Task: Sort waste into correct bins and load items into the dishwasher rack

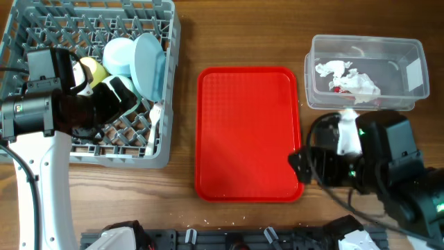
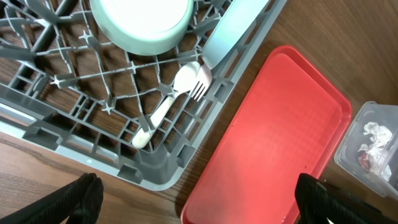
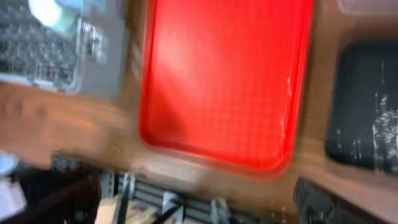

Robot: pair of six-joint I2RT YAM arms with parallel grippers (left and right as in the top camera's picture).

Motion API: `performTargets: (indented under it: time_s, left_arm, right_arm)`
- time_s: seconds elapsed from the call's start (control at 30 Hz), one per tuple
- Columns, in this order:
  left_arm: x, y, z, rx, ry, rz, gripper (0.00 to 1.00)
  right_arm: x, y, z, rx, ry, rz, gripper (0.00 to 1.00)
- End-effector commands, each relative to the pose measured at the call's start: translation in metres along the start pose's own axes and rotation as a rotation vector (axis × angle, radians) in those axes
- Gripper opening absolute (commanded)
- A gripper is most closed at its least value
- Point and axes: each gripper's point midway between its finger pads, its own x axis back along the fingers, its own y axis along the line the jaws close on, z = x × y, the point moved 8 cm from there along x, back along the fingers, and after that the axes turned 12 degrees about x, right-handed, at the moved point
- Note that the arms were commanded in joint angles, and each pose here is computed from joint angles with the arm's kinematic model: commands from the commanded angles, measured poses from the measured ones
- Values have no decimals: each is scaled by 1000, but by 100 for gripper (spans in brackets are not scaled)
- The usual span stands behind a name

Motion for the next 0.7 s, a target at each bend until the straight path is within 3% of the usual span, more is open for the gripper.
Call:
performTargets:
  time_s: [0.0,0.13,0.4,0.67]
  left_arm:
    - [1,1,-1,12,-6,4,100]
    - [1,1,-1,12,-6,4,100]
    - [1,1,-1,12,-6,4,100]
    - [1,1,-1,12,-6,4,100]
  right_arm:
    - [10,0,-2,199,-226,15,100]
    - [12,-9,16,286,-491,44,100]
    - [-31,-35,60,320,-737,100,100]
    - [-84,-53,61,357,-921,108,100]
